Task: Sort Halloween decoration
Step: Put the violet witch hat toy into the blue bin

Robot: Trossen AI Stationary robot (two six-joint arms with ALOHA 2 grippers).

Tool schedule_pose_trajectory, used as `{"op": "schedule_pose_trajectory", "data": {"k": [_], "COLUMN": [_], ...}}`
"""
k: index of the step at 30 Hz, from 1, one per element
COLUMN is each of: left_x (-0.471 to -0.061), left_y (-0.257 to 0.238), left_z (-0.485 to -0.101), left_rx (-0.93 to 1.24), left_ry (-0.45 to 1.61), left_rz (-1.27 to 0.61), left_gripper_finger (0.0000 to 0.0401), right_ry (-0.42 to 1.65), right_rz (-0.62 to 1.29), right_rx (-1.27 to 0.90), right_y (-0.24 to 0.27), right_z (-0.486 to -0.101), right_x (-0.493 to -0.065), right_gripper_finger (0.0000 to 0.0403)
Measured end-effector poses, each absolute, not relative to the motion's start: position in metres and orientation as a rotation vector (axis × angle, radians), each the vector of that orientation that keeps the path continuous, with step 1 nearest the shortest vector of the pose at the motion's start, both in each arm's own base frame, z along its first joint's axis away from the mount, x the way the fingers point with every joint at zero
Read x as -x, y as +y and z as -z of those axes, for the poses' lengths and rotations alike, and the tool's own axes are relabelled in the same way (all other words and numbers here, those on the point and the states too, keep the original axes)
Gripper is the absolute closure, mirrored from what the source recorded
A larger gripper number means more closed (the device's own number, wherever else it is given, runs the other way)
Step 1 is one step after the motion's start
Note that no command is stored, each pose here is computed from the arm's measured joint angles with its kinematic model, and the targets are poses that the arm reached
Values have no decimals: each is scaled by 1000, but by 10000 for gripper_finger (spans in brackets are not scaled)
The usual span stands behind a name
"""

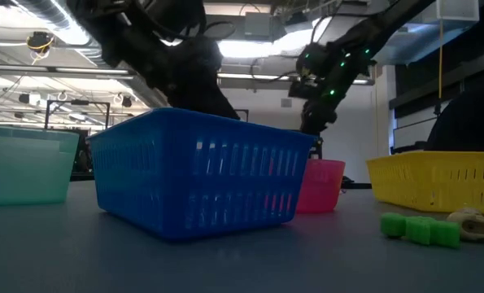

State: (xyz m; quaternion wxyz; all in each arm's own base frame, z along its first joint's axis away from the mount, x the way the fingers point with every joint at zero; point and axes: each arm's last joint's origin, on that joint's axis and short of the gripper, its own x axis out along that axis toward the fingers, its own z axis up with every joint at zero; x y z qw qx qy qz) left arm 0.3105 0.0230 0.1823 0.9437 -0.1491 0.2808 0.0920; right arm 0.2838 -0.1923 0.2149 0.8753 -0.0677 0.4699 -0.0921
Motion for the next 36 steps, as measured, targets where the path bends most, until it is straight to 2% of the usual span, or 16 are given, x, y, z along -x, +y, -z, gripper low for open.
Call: {"op": "schedule_pose_trajectory", "data": {"k": [9,21,36], "left_x": [-310,-310,-310], "left_y": [20,20,20], "left_z": [-181,-181,-181], "left_rx": [305,312,314], "left_ry": [577,577,571], "left_rz": [-181,-183,-183], "left_gripper_finger": [236,236,236], "right_ry": [1092,1187,1174], "right_rz": [125,159,122], "right_rx": [137,112,119], "right_y": [-204,-217,-217], "right_z": [-180,-152,-150], "right_x": [-297,-297,-298], "right_gripper_finger": [244,244,244]}}
